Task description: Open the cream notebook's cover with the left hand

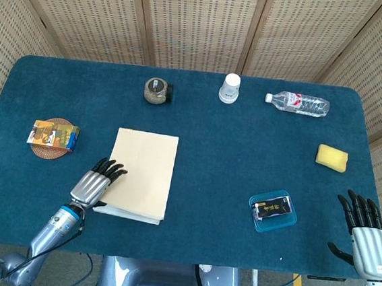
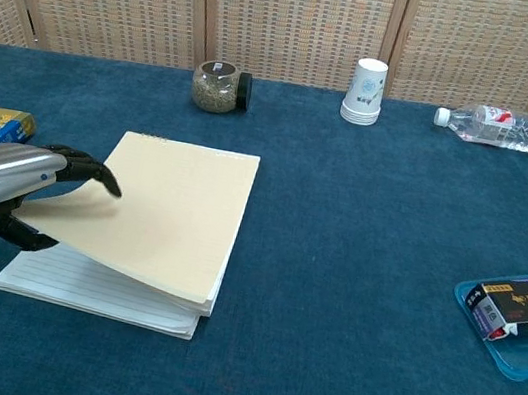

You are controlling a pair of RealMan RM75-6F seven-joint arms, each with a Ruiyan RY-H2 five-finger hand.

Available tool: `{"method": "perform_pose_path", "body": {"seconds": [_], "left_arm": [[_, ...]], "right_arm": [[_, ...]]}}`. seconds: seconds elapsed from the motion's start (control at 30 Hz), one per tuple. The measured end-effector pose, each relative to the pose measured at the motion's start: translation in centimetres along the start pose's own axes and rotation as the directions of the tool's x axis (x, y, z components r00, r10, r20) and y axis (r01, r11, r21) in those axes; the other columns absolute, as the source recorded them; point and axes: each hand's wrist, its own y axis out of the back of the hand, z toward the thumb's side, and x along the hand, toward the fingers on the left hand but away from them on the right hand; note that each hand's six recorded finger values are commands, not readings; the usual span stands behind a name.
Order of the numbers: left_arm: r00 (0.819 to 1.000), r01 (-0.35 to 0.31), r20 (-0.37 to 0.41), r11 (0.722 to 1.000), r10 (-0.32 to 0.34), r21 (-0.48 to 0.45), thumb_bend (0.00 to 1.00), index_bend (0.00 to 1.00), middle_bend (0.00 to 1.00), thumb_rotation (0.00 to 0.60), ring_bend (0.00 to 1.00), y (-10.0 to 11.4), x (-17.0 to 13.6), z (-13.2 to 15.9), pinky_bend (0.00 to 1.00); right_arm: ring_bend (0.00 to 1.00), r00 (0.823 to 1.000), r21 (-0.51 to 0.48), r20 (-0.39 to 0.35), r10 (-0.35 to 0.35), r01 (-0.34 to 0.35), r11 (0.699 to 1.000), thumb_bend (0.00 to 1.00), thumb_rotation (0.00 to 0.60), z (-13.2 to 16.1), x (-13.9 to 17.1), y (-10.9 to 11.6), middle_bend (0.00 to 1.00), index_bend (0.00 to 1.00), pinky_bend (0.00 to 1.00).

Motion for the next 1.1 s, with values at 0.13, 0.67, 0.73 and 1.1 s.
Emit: {"method": "perform_pose_path", "body": {"seconds": [0.13,0.67,0.73,1.1], "left_arm": [[0.999,-0.022,0.050,1.000,0.023,-0.003,0.64,0.72,0.60,0.600,0.40,0.0,-0.3,-0.2,0.34],[0.952,-0.129,0.291,0.987,0.095,0.099,0.67,0.79,0.64,0.600,0.43,1.3,-4.4,1.1,0.35],[0.944,-0.129,0.318,0.986,0.089,0.108,0.67,0.79,0.64,0.600,0.43,1.4,-5.1,1.2,0.35],[0.921,-0.072,0.385,0.997,0.053,0.033,0.70,0.79,0.64,0.600,0.43,1.7,-8.8,2.4,0.36]], "right_arm": [[0.00,1.000,0.000,-0.001,0.005,-0.005,1.000,0.00,0.600,0.1,0.0,-0.1,0.00,0.04,0.00],[0.00,1.000,0.004,-0.008,0.015,-0.015,1.000,0.00,0.600,0.3,0.0,-0.5,0.00,0.04,0.00],[0.00,1.000,0.005,-0.009,0.016,-0.016,1.000,0.00,0.600,0.4,0.0,-0.5,0.00,0.04,0.00],[0.00,1.000,0.016,-0.009,0.020,-0.020,1.000,0.00,0.600,0.5,0.0,-0.8,0.00,0.04,0.00]]}}
